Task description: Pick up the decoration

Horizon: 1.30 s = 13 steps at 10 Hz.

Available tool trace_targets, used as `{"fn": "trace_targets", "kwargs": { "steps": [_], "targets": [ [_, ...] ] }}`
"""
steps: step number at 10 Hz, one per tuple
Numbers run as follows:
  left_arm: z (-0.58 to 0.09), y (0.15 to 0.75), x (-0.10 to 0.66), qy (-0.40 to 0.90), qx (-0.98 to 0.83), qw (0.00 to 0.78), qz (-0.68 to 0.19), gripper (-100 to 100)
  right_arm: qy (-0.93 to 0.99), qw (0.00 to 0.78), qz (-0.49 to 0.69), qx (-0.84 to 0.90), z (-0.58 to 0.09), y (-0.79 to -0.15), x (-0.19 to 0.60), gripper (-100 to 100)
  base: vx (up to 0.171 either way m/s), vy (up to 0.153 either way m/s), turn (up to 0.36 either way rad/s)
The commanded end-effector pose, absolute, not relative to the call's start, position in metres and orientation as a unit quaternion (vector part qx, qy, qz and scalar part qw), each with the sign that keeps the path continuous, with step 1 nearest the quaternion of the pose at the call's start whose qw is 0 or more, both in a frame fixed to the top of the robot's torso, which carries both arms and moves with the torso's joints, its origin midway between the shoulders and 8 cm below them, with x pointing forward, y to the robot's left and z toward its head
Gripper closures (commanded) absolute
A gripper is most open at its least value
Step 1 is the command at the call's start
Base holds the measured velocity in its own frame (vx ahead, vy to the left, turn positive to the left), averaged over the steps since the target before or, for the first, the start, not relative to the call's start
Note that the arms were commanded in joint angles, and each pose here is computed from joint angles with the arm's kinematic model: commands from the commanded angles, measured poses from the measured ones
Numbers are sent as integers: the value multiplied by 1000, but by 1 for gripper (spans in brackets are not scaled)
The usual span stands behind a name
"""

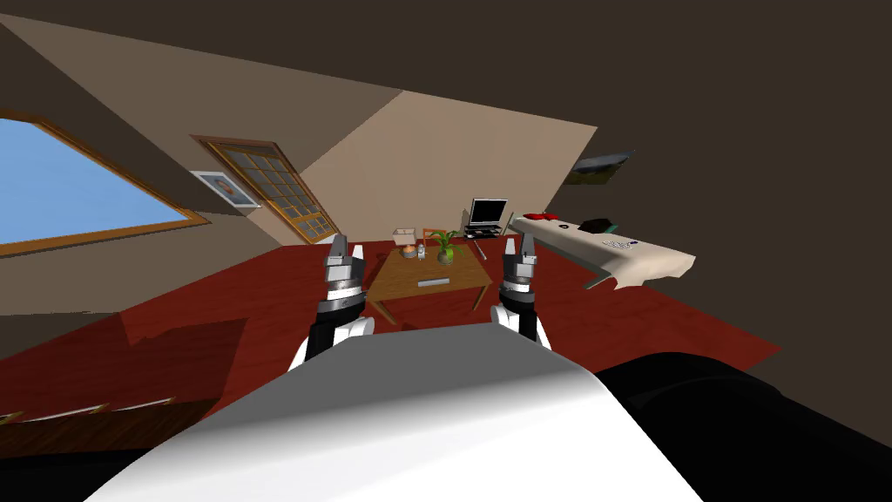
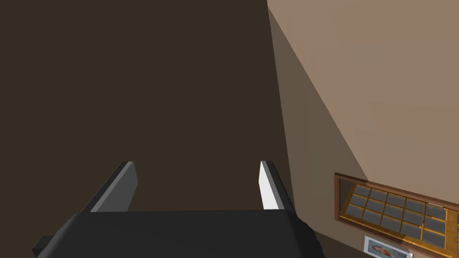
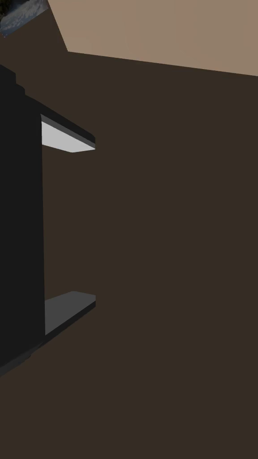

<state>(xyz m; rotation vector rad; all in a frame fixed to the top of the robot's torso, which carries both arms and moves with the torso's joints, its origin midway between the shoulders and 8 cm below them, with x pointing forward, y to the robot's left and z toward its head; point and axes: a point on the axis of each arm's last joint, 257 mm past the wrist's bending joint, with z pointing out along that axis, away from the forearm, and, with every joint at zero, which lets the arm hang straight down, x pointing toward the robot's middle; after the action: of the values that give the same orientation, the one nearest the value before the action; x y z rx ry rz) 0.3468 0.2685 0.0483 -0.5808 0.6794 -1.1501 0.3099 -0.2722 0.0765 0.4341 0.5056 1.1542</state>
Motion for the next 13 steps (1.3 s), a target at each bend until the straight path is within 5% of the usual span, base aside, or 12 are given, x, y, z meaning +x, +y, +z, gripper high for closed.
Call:
{"fn": "trace_targets", "kwargs": {
  "steps": [1, 13],
  "targets": [
    [45, 264, 348, 322, -253, 745, -526, -100, 234, 786, 535, 201, 76, -272, 310, 0, -1, 0, -71],
    [-38, 215, 357, 461, -129, 701, -529, -100, 234, 786, 535, 201, 76, -272, 310, 0, 8, 7, -176]
  ]
}}
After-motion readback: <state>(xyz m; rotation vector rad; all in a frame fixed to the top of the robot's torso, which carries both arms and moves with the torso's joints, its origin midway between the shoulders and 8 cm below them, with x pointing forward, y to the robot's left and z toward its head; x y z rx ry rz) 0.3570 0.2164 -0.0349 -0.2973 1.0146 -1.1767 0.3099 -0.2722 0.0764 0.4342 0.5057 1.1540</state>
